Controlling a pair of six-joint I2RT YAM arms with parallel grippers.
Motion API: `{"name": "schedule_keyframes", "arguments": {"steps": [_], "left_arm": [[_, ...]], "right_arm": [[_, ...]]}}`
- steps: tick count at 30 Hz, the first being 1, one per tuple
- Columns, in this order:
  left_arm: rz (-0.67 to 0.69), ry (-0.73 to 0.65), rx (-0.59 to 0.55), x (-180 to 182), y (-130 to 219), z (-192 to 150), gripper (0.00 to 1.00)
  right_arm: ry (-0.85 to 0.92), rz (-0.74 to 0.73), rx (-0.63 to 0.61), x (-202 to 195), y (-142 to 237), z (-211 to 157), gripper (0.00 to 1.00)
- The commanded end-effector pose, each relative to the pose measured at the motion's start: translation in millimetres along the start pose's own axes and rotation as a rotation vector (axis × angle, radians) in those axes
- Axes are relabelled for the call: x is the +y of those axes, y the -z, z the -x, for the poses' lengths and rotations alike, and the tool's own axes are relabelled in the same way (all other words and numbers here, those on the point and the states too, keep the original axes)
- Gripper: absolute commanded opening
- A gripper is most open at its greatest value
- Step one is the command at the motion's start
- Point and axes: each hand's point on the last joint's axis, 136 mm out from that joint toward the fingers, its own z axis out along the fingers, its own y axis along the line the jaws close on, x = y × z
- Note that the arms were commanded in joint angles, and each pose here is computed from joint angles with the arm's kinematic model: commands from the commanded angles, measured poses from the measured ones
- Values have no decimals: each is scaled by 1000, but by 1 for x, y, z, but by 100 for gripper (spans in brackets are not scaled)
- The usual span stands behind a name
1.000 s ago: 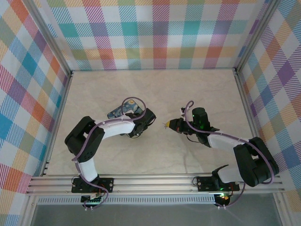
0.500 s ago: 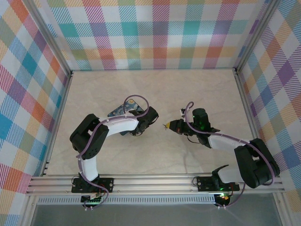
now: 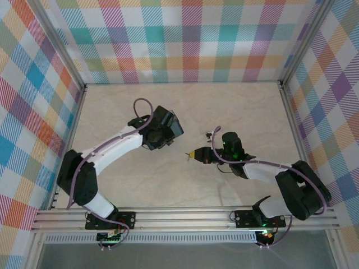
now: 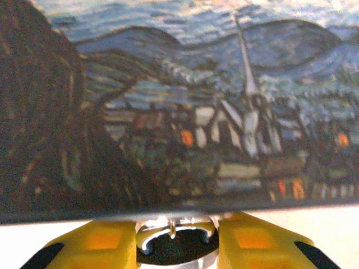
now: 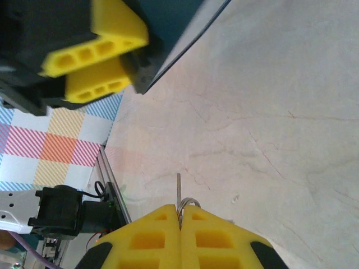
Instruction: Unlock a padlock with a key
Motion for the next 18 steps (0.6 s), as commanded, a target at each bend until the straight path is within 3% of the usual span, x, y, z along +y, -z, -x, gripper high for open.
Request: {"name": "schedule_keyframes", "arguments": {"steps": [1, 8, 18], "left_arm": [[-103, 32, 119, -11, 25, -10, 13], [-219, 178, 210, -14, 34, -12, 13], [-259, 269, 206, -8, 42, -6, 13]], "right_arm": [[148, 81, -78, 22, -2, 23, 0], [270, 178, -98, 60, -16, 29, 0], [286, 205, -116, 71, -29, 31, 0]]}}
